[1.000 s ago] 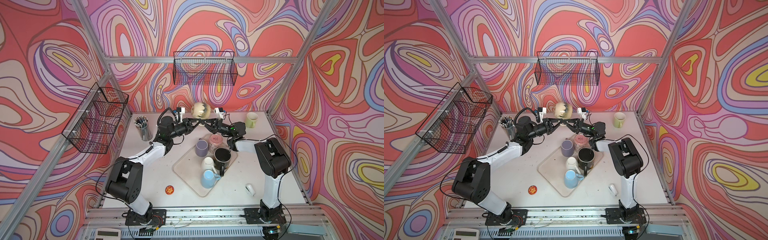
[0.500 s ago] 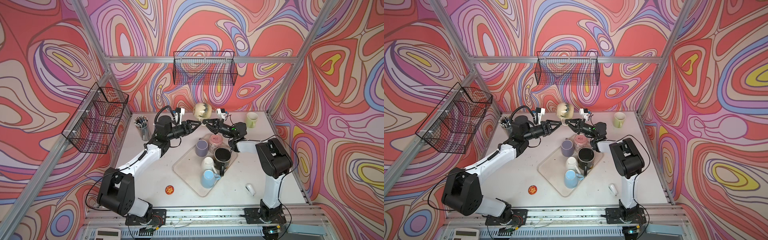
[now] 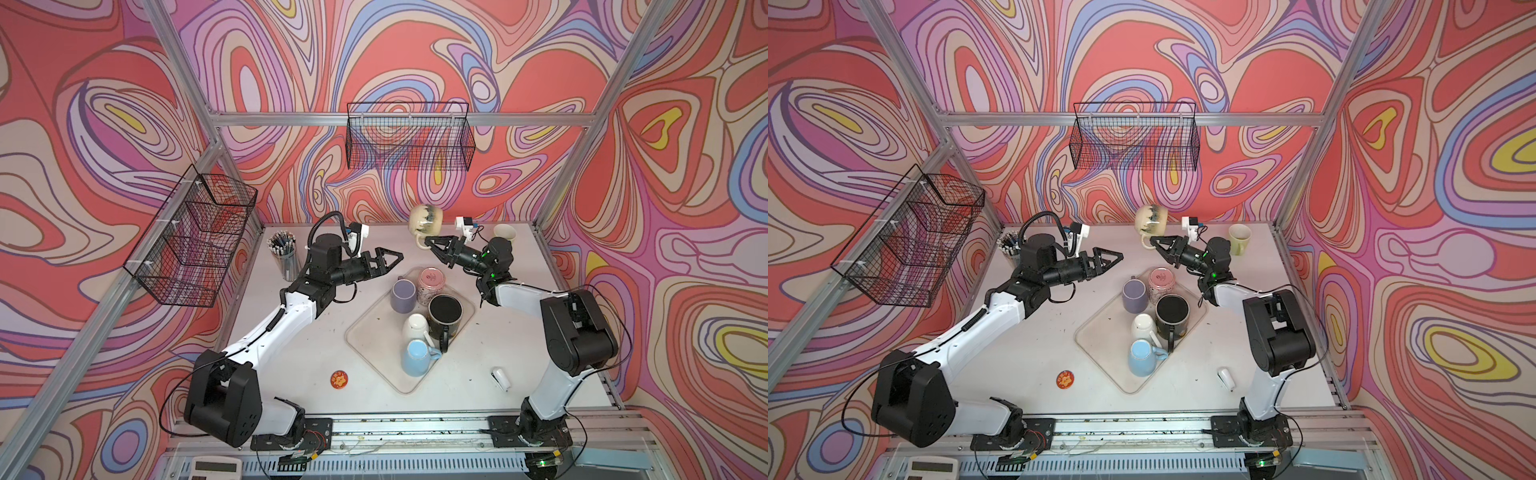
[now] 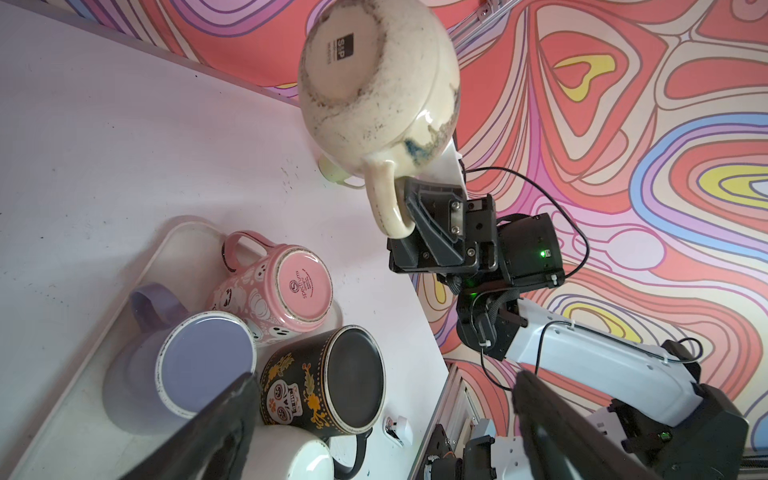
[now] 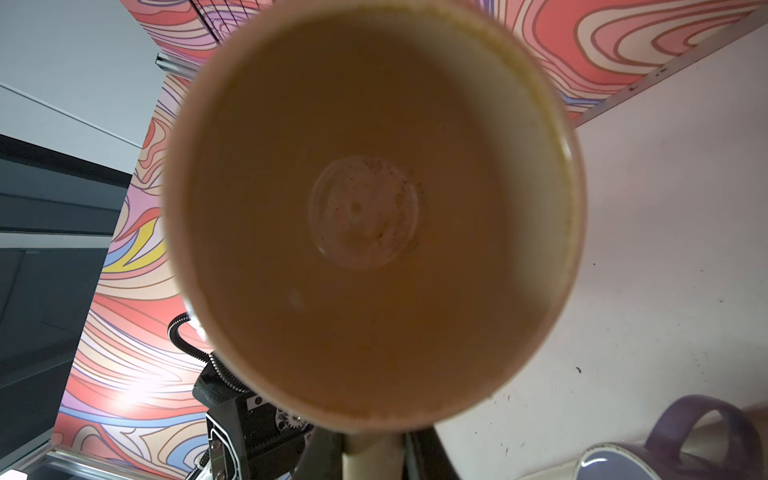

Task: Turn the mug right side up
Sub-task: 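Open the left gripper and draw it back while the right gripper holds the cream mug, then carry the cream mug with the right gripper toward the light green mug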

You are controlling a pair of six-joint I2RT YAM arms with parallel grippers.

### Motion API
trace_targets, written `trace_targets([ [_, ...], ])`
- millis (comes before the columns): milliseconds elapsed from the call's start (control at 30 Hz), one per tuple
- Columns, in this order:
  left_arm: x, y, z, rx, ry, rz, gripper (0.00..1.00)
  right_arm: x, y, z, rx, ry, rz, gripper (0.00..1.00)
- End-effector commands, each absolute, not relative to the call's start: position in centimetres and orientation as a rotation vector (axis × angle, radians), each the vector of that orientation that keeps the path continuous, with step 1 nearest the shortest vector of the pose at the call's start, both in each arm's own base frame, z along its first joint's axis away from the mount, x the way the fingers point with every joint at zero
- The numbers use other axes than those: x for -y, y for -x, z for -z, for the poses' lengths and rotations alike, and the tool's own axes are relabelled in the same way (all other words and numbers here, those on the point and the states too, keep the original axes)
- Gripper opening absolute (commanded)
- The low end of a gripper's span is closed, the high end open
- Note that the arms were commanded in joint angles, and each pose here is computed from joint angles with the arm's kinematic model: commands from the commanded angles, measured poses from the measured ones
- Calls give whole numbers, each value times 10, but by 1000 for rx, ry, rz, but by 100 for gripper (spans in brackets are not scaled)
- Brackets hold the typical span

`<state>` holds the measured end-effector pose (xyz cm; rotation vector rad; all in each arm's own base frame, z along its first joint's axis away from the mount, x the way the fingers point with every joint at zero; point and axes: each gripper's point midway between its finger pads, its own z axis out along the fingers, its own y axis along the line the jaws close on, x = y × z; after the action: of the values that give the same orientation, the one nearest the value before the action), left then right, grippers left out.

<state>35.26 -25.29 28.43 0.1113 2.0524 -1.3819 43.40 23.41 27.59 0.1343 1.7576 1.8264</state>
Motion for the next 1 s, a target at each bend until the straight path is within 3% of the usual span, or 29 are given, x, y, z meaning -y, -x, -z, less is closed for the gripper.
trace_targets([
  [0, 245, -345, -280, -2078, -141, 1322, 98, -216, -439, -296, -1685, -93, -1724, 0],
  [967, 213, -316, -253, -2262, -222, 1043, 100, -108, -508, -177, -2172, -253, -1085, 0],
])
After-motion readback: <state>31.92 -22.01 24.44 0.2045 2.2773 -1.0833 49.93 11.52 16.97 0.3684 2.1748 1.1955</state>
